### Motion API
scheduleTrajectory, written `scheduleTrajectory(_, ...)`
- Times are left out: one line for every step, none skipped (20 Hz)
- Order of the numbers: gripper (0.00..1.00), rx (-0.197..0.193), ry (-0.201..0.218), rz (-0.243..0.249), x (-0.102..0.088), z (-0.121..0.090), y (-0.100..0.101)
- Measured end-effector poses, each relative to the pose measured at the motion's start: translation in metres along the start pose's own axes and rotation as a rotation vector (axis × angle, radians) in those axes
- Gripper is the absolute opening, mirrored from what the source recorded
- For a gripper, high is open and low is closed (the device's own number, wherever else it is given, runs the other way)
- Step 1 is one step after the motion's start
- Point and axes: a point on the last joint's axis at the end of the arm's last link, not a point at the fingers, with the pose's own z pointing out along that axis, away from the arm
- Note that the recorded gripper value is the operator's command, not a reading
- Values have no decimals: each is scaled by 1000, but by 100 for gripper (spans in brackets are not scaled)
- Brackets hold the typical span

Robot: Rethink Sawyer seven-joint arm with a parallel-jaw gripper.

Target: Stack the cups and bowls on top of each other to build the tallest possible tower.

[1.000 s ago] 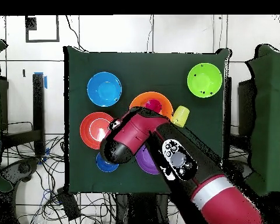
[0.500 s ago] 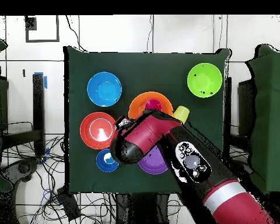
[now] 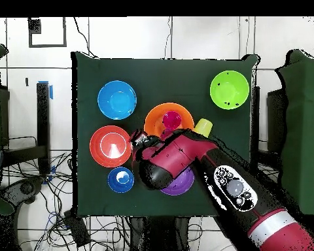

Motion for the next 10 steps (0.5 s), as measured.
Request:
scheduleTrajectory(100,8,-6,-2,-2,-1,0)
scheduleTrajectory(100,15,-13,-4,-5,-2,-1)
scheduleTrajectory(100,22,-20,-4,-8,-3,-1)
scheduleTrajectory(100,27,-26,-5,-10,-4,-2)
scheduleTrajectory(100,32,-31,-8,-12,-4,-2)
scheduleTrajectory(100,37,-40,-13,-16,-5,-3)
scheduleTrajectory(100,38,-42,-15,-18,-5,-3)
scheduleTrajectory(100,38,-45,-18,-19,-5,-3)
scheduleTrajectory(100,39,-48,-22,-22,-5,-4)
scheduleTrajectory(100,40,-50,-24,-23,-5,-5)
